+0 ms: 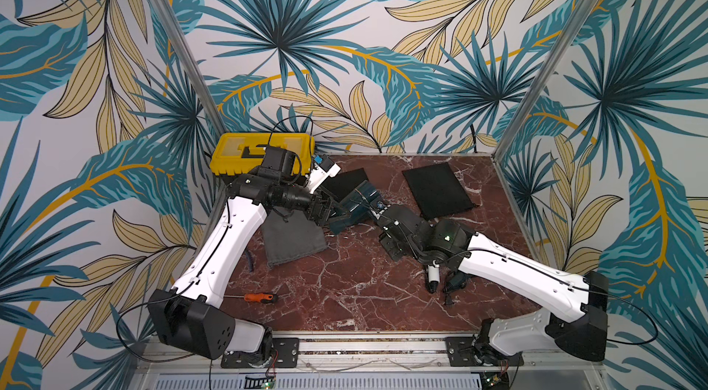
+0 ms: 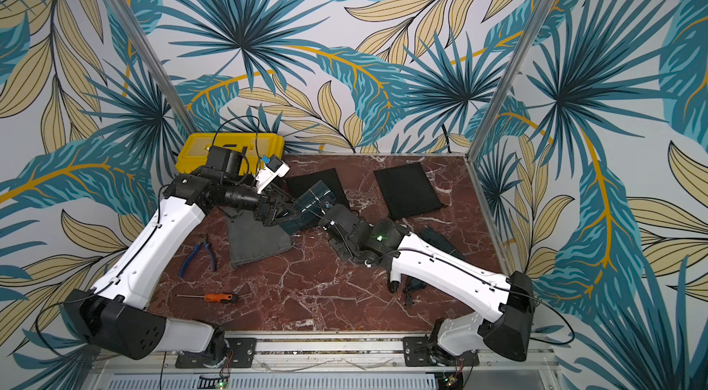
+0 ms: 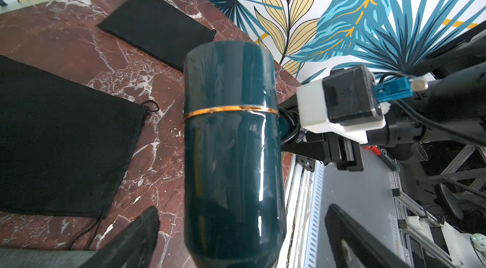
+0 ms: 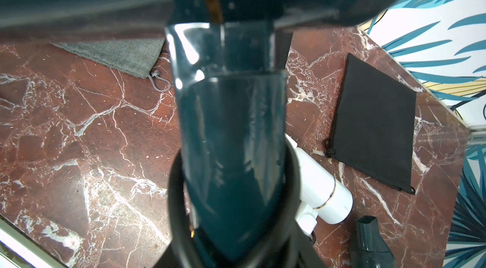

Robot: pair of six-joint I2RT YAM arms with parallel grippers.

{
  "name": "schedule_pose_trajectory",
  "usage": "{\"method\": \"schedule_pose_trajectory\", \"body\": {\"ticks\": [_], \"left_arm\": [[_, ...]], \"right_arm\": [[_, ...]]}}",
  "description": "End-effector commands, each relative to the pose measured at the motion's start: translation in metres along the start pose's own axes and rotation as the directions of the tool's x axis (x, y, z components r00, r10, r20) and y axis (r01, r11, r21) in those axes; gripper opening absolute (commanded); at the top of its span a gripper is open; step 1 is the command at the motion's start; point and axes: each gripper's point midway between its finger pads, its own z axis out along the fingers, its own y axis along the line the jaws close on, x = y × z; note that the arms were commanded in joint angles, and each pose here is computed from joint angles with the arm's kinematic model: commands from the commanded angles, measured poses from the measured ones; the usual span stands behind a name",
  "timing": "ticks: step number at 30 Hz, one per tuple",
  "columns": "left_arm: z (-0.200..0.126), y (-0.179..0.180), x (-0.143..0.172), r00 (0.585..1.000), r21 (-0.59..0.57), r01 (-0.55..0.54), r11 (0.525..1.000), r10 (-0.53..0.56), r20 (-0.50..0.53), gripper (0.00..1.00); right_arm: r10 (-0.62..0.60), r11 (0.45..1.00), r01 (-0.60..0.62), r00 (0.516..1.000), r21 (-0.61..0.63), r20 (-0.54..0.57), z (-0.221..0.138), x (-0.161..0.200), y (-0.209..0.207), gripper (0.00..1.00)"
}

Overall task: Pack away hair dryers
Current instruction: Pick up the hair dryer from the center of the board.

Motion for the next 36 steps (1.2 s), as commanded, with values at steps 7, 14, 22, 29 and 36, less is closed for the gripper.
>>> {"method": "schedule_pose_trajectory", "body": {"ticks": [7, 14, 22, 29, 36], "left_arm": [[0.008, 0.004, -0.007, 0.999, 0.019, -0.032, 0.999, 0.032, -0.014, 0.99], [0.011, 0.001, -0.008, 1.0, 0.052, -0.022, 0.998, 0.023, -0.013, 0.87], [0.012, -0.016, 0.003, 1.0, 0.151, 0.008, 0.988, -0.005, -0.021, 0.9], [0.013, -0.019, 0.021, 0.998, 0.16, 0.006, 0.987, 0.004, -0.062, 0.87], [0.018, -0.018, 0.021, 0.997, 0.2, 0.044, 0.979, -0.031, -0.068, 0.66]], "right_arm": [[-0.032, 0.999, 0.032, 0.994, -0.001, 0.107, -0.014, -0.033, 0.01, 0.0], [-0.037, 0.999, 0.037, 0.989, 0.005, 0.141, -0.019, -0.039, 0.012, 0.0], [-0.05, 0.997, 0.039, 0.982, 0.062, 0.181, -0.022, -0.046, 0.008, 0.0], [-0.041, 0.997, 0.023, 0.971, 0.08, 0.237, -0.026, -0.054, 0.004, 0.0], [-0.026, 0.999, 0.02, 0.963, 0.025, 0.268, -0.032, -0.06, 0.012, 0.0]]}}
